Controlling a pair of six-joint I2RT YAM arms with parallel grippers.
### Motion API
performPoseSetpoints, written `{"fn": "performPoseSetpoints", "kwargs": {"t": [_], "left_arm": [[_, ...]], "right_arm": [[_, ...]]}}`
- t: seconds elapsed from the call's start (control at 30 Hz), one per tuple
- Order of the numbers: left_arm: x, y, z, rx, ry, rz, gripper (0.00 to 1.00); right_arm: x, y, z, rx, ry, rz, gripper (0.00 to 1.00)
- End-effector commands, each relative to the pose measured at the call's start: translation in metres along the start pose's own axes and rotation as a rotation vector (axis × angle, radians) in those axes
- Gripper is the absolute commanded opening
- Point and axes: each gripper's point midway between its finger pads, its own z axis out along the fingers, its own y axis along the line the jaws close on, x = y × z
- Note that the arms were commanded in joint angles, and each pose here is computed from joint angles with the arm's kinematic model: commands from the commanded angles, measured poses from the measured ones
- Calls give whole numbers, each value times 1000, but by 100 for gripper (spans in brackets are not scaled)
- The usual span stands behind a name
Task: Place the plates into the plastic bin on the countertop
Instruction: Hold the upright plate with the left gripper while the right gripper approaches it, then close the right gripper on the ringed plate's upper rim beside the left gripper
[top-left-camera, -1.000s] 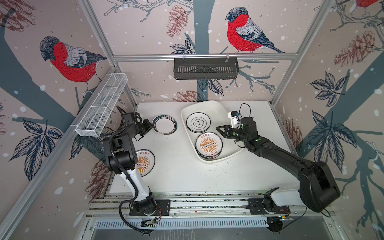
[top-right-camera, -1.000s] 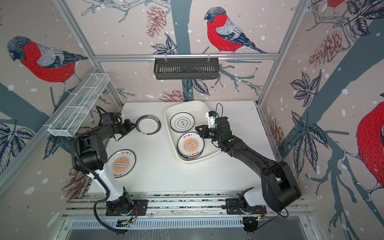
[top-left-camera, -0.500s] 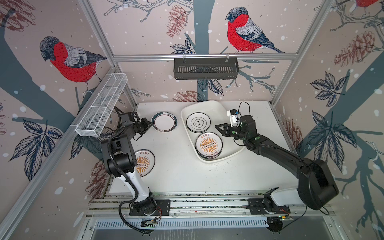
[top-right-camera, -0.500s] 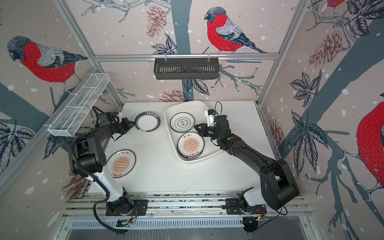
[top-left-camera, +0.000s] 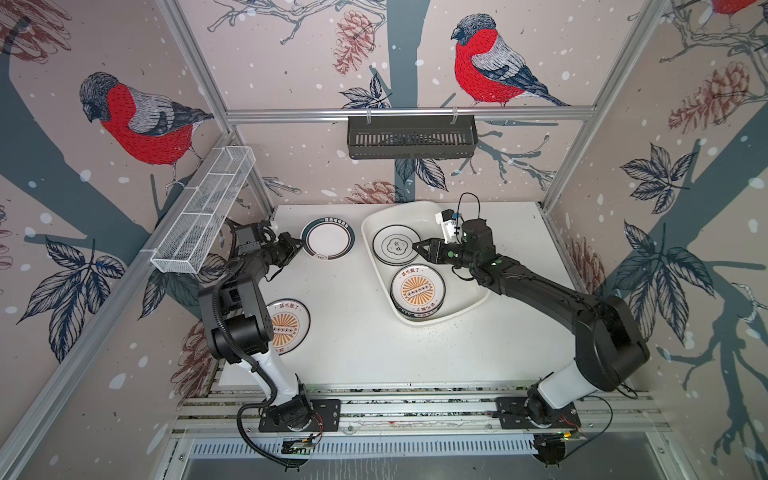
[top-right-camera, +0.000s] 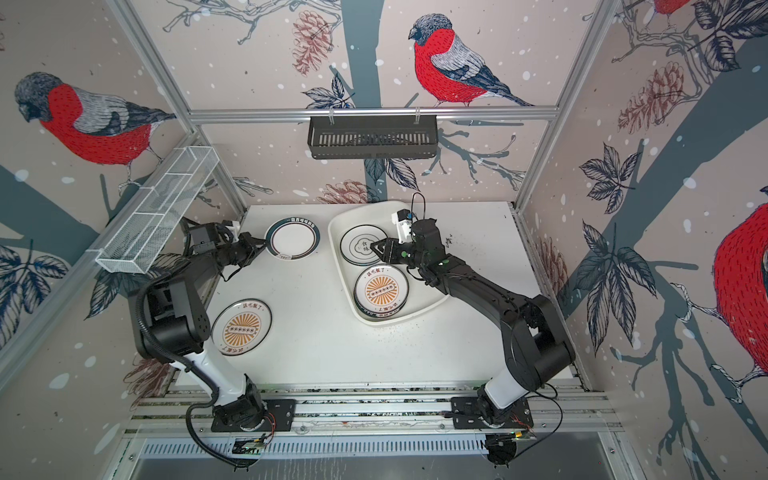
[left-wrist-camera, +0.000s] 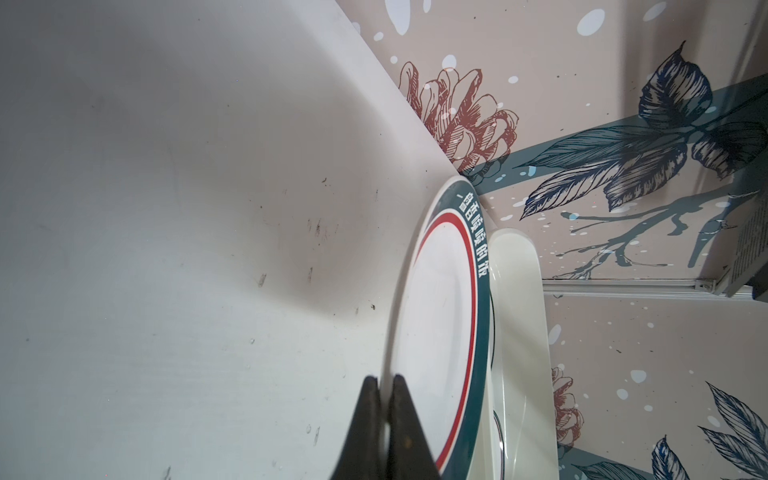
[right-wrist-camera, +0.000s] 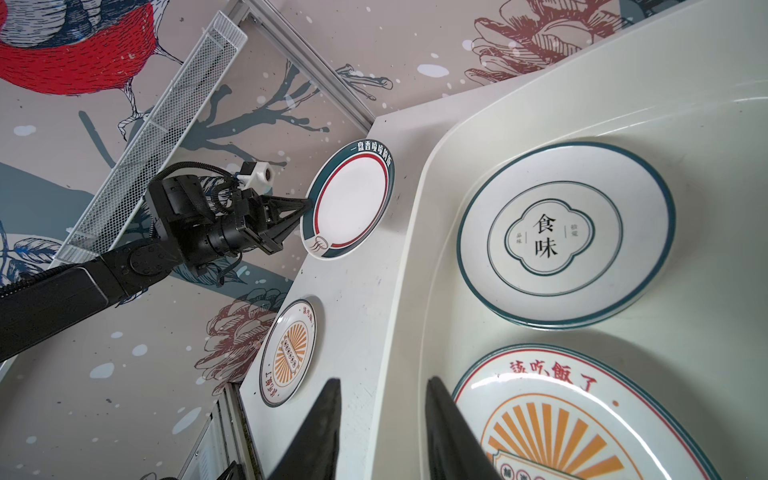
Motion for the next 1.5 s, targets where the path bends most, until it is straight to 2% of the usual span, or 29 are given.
{"fn": "performPoseSetpoints", "kwargs": {"t": [0.0, 0.57, 0.97, 1.47], "left_arm": [[-12, -20, -4, 82, -38, 67, 0], [-4, -40, -7, 195, -12, 53, 0], [11, -72, -1, 244, 18, 113, 0], [27, -88, 8, 293, 57, 130, 0]], "right_arm": [[-7, 8, 7, -7, -18, -39, 40], [-1, 21, 62, -48, 51, -59, 45], [2, 20, 118, -75, 112, -56, 46], [-3, 9, 146, -83, 106, -39, 44]]}}
